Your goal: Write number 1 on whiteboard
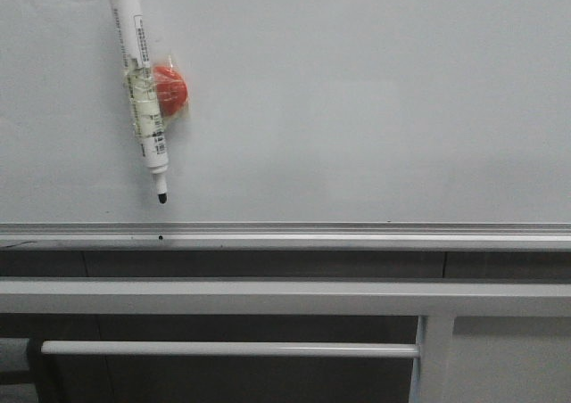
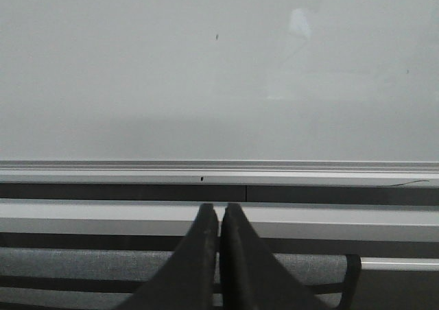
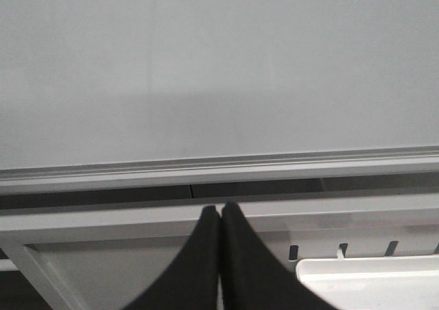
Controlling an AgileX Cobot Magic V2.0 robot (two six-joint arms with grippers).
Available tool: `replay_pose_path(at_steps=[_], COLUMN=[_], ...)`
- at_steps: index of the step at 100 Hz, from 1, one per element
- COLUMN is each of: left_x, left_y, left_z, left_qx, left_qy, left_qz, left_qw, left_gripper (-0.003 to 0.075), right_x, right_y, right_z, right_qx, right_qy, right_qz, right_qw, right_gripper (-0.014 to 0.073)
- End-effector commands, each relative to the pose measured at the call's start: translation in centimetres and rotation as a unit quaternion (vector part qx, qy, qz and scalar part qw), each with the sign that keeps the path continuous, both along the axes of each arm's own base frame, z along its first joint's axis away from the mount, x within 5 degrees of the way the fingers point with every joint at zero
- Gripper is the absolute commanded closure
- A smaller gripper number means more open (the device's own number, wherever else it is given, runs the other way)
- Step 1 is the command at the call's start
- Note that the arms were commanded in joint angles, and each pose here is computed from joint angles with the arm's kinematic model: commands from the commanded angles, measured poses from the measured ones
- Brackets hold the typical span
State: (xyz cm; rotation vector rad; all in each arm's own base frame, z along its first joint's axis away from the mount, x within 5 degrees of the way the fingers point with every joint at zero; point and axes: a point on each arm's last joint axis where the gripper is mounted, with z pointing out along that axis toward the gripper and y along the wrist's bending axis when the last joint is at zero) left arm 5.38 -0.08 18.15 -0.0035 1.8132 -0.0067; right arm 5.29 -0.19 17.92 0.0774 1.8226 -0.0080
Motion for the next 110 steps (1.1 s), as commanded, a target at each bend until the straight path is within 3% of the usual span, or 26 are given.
replay_pose_path(at_steps=[1,38,52,65,75,87,110], left_x=[0.0,0.0,0.1,-0.1,-0.4,-0.9,-1.0], left_y=[0.0,0.1,0.1,0.2,0.2,0.3,0.3], left_z=[0.6,1.0,2.0,3.8,5.1,6.2,6.4], left_qx=[-0.008,0.006,0.006,0.007,0.008,0.008,0.009], left_qy=[-0.045,-0.068,-0.124,-0.217,-0.292,-0.354,-0.366], left_qz=[0.003,0.005,0.007,0.011,0.014,0.016,0.017], left_qw=[0.999,0.998,0.992,0.976,0.956,0.935,0.931], left_gripper=[0.0741,0.0741,0.0741,0.0741,0.0741,0.0741,0.0741], right_x=[0.0,0.0,0.0,0.1,0.3,0.2,-0.7], right_y=[0.0,0.0,0.0,0.0,0.0,-0.4,-0.9], right_z=[-0.8,-0.8,-0.8,-0.7,0.6,3.1,5.5], right_qx=[0.002,0.002,0.002,0.001,0.015,0.072,0.061], right_qy=[-0.002,-0.002,-0.002,-0.006,-0.081,-0.216,-0.354], right_qz=[0.000,0.000,0.000,0.000,-0.004,-0.022,-0.041], right_qw=[1.000,1.000,1.000,1.000,0.997,0.974,0.932], right_gripper=[0.0659,0.0659,0.0659,0.0659,0.0659,0.0659,0.0659])
